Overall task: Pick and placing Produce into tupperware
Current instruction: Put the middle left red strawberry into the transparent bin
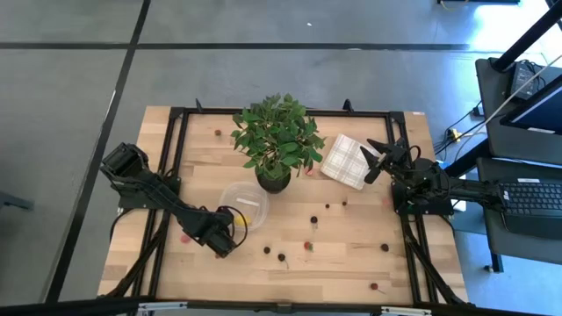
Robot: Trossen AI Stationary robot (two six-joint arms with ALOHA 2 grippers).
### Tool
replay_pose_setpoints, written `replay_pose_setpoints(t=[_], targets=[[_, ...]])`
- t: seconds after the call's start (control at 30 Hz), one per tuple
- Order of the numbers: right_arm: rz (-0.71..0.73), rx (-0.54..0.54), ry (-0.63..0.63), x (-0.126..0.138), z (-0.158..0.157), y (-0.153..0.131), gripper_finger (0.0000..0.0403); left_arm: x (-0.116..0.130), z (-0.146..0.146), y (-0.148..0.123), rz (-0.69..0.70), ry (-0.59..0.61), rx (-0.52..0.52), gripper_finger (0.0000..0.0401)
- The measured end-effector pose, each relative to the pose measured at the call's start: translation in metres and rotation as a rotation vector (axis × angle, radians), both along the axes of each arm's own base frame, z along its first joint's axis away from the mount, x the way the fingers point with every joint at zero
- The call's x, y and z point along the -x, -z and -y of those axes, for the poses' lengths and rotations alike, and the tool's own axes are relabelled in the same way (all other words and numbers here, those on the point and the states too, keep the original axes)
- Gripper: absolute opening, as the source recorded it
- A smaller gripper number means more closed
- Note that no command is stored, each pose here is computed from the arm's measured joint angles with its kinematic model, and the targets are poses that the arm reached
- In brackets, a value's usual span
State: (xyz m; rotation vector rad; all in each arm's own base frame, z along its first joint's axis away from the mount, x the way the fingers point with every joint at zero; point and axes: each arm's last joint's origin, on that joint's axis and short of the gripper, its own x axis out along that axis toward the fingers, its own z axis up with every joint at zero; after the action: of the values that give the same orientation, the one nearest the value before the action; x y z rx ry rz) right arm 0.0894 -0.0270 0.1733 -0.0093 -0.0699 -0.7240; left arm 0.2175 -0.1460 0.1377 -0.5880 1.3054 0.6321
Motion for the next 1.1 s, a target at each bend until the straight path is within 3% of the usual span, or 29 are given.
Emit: replay_pose_setpoints(t=[0.5, 0.8, 1.1], targets=[[0.0, 0.0, 0.001, 0.0, 0.0, 0.0, 0.0182, 0.0, 0.0, 0.0, -0.02, 0.025, 0.02, 0.0133], [0.0, 0.0, 0.0, 0.0, 0.0, 0.0, 0.0182, 0.0, 0.004, -0.004, -0.065, 0.061, 0.077, 0.0143], [0.0, 0.0, 0.0, 0.0, 0.0, 0.0, 0.0182, 0.0, 0.006, -0.042, -0.138, 0.06, 0.127, 0.0136]])
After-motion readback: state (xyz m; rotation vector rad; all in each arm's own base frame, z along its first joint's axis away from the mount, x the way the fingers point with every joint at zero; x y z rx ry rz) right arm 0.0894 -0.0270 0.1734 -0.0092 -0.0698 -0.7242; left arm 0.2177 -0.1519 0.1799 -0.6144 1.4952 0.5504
